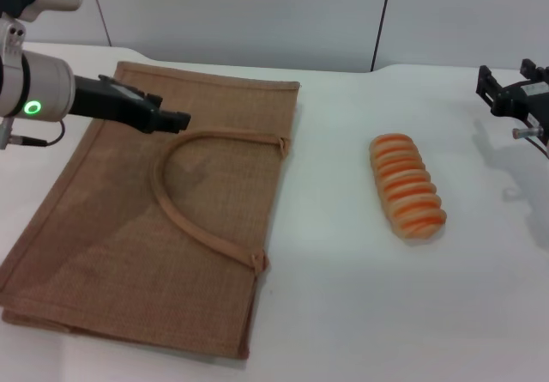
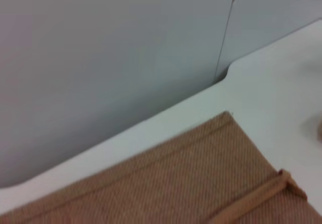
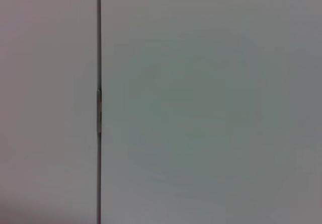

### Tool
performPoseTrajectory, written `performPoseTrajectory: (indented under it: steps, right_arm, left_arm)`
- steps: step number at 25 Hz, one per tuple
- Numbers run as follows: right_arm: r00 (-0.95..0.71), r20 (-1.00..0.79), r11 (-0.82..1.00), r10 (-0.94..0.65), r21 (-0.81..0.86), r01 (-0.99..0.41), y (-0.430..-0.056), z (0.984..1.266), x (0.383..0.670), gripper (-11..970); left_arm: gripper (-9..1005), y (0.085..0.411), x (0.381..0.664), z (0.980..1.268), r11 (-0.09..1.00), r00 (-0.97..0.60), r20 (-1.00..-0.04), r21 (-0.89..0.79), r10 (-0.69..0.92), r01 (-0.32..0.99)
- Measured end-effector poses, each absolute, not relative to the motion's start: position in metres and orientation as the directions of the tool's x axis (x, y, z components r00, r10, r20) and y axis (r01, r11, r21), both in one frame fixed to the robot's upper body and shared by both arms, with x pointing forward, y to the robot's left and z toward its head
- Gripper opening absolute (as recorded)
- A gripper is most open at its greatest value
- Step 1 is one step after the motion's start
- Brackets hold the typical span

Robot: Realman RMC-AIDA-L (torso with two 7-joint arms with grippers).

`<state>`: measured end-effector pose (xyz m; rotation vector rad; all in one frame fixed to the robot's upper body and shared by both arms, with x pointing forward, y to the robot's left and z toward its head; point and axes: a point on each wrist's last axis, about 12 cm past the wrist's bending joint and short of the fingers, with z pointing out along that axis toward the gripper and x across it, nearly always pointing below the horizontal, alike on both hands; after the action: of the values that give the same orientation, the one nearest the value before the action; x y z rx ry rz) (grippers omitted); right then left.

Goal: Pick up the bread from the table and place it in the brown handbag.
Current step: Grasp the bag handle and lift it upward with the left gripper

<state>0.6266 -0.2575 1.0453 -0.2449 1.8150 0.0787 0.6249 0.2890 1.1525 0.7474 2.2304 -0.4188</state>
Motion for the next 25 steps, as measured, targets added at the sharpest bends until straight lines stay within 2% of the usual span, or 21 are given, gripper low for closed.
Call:
performPoseTrajectory:
  steps: [10, 16, 25]
  right_arm:
    - [-0.232, -0.965, 0.974, -0.124, -0.074, -0.213, -0.255, 1.047, 0.628, 664]
    - [-0.229, -0.966, 0.974, -0.124, -0.074, -0.216, -0.253, 1.048, 0.630, 665]
    - [-0.237, -0.963, 0.973, -0.126, -0.073, -0.218, -0.252, 1.047, 0.630, 665]
  left_arm:
    - [604, 0.288, 0.627, 1.154, 0.802, -0.668, -0.621, -0.103, 0.410, 0.588]
    - [603, 0.290, 0.626, 1.155, 0.812, -0.703, -0.585, -0.123, 0.405, 0.571]
    - [604, 0.291, 0.625, 1.137, 0.832, -0.769, -0.521, -0.181, 0.371, 0.525]
